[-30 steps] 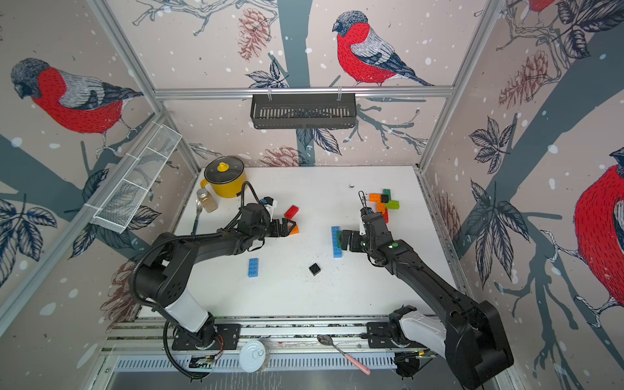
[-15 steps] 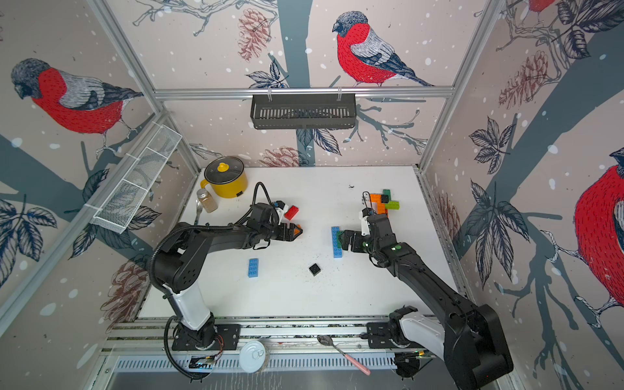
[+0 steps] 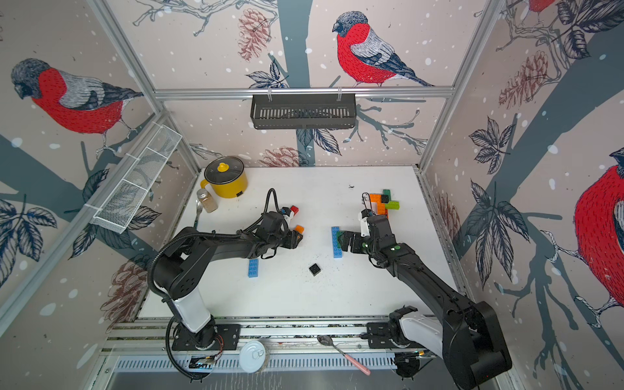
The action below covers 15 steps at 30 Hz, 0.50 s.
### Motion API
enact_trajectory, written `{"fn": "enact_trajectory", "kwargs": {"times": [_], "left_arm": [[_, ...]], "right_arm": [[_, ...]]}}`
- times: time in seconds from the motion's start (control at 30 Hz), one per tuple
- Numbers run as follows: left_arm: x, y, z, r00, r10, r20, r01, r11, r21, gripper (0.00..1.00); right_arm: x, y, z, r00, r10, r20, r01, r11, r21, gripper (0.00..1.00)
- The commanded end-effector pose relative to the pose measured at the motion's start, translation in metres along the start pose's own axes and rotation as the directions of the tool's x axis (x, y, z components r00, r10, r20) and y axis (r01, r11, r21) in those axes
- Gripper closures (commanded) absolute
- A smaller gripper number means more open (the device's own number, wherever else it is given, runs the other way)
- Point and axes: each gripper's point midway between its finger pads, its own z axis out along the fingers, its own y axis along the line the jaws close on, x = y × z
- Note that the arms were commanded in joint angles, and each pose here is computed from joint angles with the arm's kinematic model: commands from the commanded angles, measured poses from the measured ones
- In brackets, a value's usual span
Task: Assemble a small pinwheel with lego
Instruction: Pick up the lego brick from the center of the board.
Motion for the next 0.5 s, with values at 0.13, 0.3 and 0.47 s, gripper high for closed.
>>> {"fn": "enact_trajectory", "kwargs": {"times": [0.13,0.3,0.47], "left_arm": [[0.028,0.013,-0.007,0.999,0.028,-0.044,-0.031,0.996,-0.082,0.42],[0.032,0.008,-0.006,0.997,0.059,-0.046,-0.061,0.997,-0.043,0.45],[0.036,0.003,-0.002,0.995,0.085,-0.056,-0.085,0.996,-0.006,0.52]], "right_arm": [[-0.004,-0.003,0.002,1.000,0.005,0.017,-0.005,1.000,-0.001,0.01],[-0.007,-0.004,0.004,1.000,0.019,0.020,-0.019,1.000,-0.008,0.01],[-0.006,-0.005,0.006,1.000,0.025,0.014,-0.025,1.000,-0.019,0.01]]}}
